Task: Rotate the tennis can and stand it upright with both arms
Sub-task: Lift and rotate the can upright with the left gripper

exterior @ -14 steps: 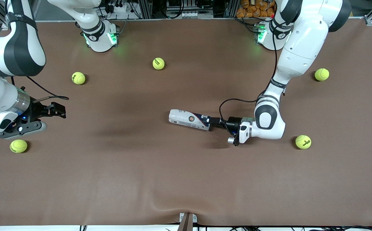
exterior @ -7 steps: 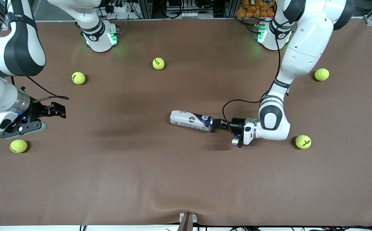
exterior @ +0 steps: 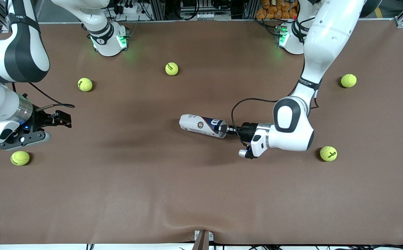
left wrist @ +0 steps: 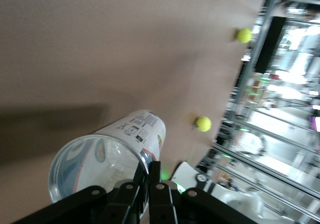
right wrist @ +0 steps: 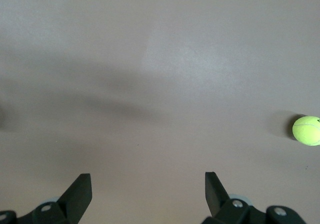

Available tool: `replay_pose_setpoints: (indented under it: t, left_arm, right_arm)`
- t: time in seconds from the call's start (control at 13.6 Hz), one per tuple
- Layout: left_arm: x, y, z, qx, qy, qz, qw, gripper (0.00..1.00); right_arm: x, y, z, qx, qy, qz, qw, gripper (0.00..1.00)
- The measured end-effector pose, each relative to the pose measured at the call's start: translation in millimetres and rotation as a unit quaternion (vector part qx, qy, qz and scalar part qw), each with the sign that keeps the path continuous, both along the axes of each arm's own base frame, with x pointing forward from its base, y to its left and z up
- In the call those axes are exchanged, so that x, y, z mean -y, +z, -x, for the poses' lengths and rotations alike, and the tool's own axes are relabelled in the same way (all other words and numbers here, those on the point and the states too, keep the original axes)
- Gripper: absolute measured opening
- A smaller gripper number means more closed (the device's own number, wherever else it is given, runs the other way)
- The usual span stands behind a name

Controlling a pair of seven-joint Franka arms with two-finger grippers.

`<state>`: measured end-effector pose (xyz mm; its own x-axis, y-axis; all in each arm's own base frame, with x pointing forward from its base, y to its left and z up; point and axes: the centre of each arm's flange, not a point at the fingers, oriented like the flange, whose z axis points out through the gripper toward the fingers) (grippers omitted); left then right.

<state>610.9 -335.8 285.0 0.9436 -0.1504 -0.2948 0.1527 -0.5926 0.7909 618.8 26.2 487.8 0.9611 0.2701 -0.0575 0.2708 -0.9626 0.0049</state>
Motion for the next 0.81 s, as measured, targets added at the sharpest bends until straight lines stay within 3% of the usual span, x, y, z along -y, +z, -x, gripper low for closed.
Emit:
replay_pose_setpoints:
  t: [0.15,0.37,0.59,0.81]
  left_arm:
    - [-0.9,40.9,-10.9,0.008,0.004,-0.064,0.998,0.05]
    - [-9.5,98.7,-14.0,0.013,0.014,-0.128,0.992,0.05]
    - [-13.1,156.1,0.0,-0.002,0.042,-0.183,0.982,0.05]
    - [5.3,191.0,23.0,0.001,0.071,-0.256,0.964,0.05]
  right_arm:
    - [0.0,0.2,0.1,0.000,0.000,0.000,1.000,1.00]
    - [-0.1,0.4,0.2,0.000,0.000,0.000,1.000,1.00]
    - [-0.1,0.4,0.2,0.000,0.000,0.000,1.000,1.00]
    - [0.0,0.4,0.3,0.000,0.000,0.000,1.000,1.00]
